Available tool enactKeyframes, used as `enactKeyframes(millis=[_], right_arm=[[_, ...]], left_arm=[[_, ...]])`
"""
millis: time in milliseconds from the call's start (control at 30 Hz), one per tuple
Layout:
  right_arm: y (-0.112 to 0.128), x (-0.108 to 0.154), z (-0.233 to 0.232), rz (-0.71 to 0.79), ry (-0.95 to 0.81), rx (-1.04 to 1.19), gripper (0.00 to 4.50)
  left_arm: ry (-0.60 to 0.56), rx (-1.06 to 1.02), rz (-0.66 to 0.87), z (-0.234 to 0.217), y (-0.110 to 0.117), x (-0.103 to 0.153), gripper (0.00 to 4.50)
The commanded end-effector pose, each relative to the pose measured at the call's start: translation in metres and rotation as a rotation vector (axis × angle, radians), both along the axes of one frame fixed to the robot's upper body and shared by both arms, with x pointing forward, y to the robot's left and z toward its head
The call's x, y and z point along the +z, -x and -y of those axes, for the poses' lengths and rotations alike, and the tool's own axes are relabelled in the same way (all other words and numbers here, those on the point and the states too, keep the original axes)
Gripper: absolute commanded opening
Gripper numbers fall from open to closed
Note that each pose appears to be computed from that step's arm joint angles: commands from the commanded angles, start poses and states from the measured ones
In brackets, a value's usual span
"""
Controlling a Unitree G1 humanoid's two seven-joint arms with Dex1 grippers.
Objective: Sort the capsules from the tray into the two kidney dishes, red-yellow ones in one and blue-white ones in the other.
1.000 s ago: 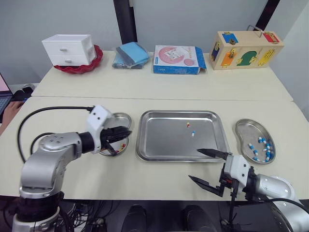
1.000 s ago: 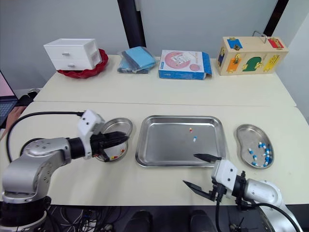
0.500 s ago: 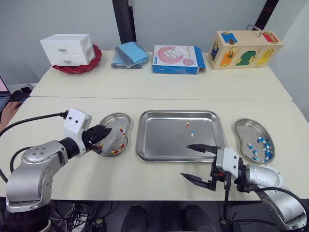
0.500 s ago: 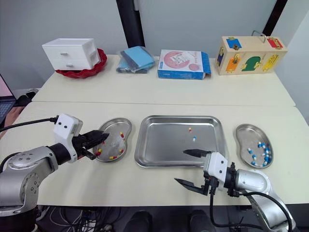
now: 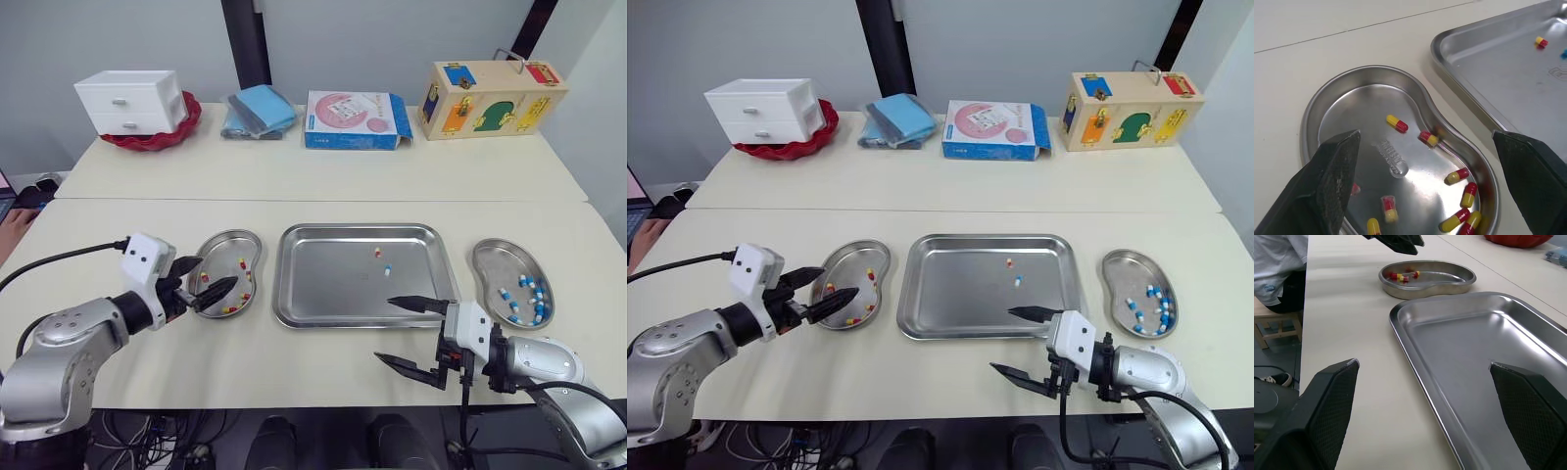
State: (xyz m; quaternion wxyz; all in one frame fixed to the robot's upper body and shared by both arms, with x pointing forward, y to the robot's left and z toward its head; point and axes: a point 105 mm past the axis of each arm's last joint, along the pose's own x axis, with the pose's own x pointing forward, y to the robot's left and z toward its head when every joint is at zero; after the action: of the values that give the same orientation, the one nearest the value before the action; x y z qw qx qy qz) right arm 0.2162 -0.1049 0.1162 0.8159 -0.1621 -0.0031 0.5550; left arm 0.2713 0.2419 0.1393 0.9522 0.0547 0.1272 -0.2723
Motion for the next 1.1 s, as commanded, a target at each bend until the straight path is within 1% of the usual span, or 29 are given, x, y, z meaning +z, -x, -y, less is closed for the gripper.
enactKeyframes(millis=[33, 100, 167, 333, 433, 567, 600, 700, 833, 1100], right_arm=[[0.002, 0.012, 0.003, 0.044, -0.028, -0.036, 4.50], [0.002, 0.016, 0.012, -0.002, -0.074, -0.105, 4.50], [0.003, 0.017, 0.027, -0.029, -0.083, -0.179, 4.50], [0.011, 0.017, 0.077, -0.052, 0.012, -0.322, 4.50], [0.019, 0.008, 0.127, -0.103, 0.081, -0.460, 4.50], [0.030, 0.001, 0.165, -0.145, 0.142, -0.543, 4.50], [0.033, 0.000, 0.181, -0.161, 0.157, -0.588, 4.50], [0.038, -0.001, 0.215, -0.194, 0.189, -0.671, 4.50], [0.034, -0.004, 0.227, -0.209, 0.185, -0.697, 4.50], [0.024, -0.007, 0.222, -0.197, 0.187, -0.678, 4.50]], left_arm=[[-0.048, -0.009, 0.080, -0.011, 0.012, 0.017, 4.47], [-0.077, 0.058, 0.094, -0.028, 0.016, 0.015, 4.47], [-0.094, 0.115, 0.092, -0.043, 0.023, 0.009, 4.47], [-0.103, 0.202, 0.032, -0.069, 0.051, -0.015, 4.47], [-0.123, 0.235, -0.038, -0.074, 0.078, -0.040, 4.47], [-0.108, 0.247, -0.063, -0.073, 0.091, -0.048, 4.47], [-0.107, 0.242, -0.076, -0.073, 0.095, -0.051, 4.47], [-0.135, 0.237, -0.106, -0.077, 0.106, -0.058, 4.47], [-0.141, 0.252, -0.112, -0.080, 0.110, -0.063, 4.47], [-0.143, 0.223, -0.105, -0.072, 0.110, -0.062, 4.47]])
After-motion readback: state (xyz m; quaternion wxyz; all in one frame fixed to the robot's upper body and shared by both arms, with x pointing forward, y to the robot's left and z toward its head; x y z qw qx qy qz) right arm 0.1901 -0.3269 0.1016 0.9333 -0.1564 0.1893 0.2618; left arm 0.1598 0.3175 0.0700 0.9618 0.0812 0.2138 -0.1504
